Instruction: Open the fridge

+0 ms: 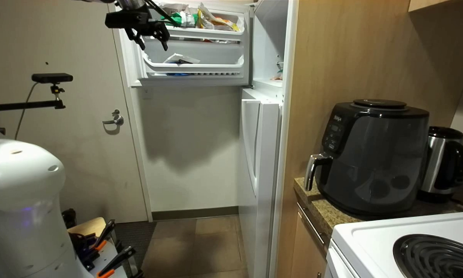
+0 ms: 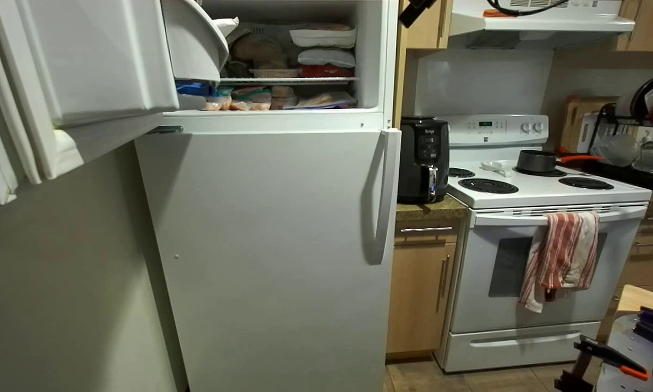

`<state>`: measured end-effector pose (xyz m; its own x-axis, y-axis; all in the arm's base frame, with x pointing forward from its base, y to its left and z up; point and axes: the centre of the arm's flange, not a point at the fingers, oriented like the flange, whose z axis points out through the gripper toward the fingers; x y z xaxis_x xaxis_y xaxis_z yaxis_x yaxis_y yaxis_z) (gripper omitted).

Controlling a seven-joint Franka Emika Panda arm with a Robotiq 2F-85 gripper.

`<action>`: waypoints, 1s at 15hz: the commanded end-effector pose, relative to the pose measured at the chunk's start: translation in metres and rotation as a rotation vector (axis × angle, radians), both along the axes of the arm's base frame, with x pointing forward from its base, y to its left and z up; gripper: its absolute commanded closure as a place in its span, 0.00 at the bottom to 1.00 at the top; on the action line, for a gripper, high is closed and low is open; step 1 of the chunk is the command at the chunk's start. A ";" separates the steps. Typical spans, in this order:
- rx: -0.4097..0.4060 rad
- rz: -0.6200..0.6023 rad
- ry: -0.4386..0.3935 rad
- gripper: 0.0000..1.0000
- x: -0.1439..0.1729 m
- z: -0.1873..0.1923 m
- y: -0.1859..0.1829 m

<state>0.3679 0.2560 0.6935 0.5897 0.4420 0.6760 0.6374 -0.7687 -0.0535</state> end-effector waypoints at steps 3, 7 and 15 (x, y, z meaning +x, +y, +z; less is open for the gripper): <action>0.001 0.083 -0.025 0.00 0.011 0.014 0.019; 0.000 0.111 -0.027 0.00 0.010 0.022 0.038; 0.000 0.077 -0.032 0.00 0.003 0.019 0.038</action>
<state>0.3710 0.2937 0.7128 0.5320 0.4852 0.6939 0.6960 -0.7173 -0.0320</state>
